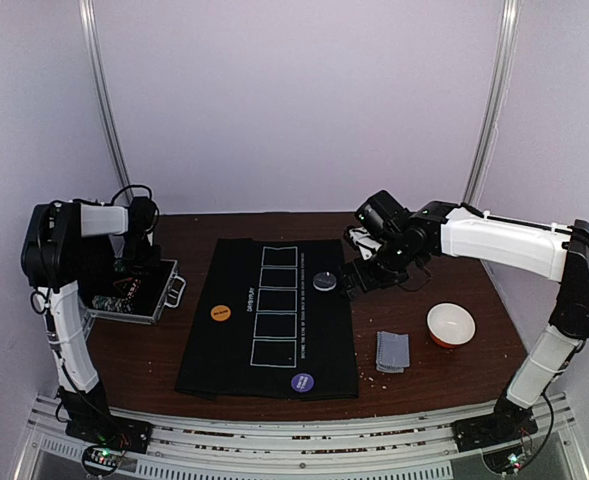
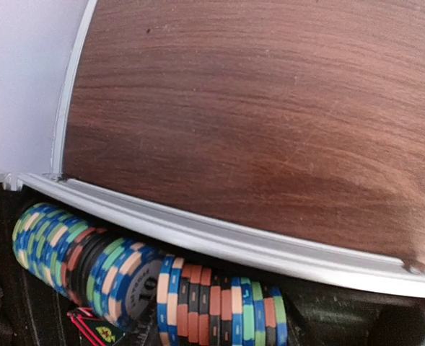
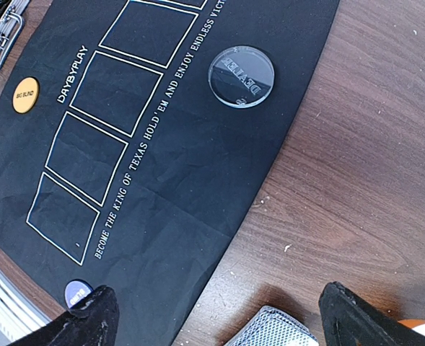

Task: Distribute texas hold em gaming equipment
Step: Pass from the left arm to the right

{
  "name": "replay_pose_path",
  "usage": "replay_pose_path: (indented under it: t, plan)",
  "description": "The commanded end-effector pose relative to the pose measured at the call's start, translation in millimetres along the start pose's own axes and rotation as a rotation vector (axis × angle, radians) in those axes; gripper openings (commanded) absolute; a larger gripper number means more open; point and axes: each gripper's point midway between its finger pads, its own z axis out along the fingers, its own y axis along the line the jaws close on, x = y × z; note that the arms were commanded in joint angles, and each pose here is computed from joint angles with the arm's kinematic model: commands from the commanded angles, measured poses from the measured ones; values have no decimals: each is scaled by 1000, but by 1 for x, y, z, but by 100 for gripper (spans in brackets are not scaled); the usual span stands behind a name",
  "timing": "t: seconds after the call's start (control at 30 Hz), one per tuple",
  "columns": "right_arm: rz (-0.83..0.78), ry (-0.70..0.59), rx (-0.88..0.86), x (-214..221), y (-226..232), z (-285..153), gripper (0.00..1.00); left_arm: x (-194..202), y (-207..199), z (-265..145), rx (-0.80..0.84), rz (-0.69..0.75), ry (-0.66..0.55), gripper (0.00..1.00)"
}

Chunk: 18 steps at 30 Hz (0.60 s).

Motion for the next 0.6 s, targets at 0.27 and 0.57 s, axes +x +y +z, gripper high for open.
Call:
replay_pose_path:
  t: [0.27, 0.57]
  plan:
    - [-26, -114, -50, -32, 12, -41, 100, -44, -6, -128, 240, -97, -218, 0]
    - [-378, -368, -110, -76, 79, -100, 97, 20, -162, -296, 993, 54, -194, 0]
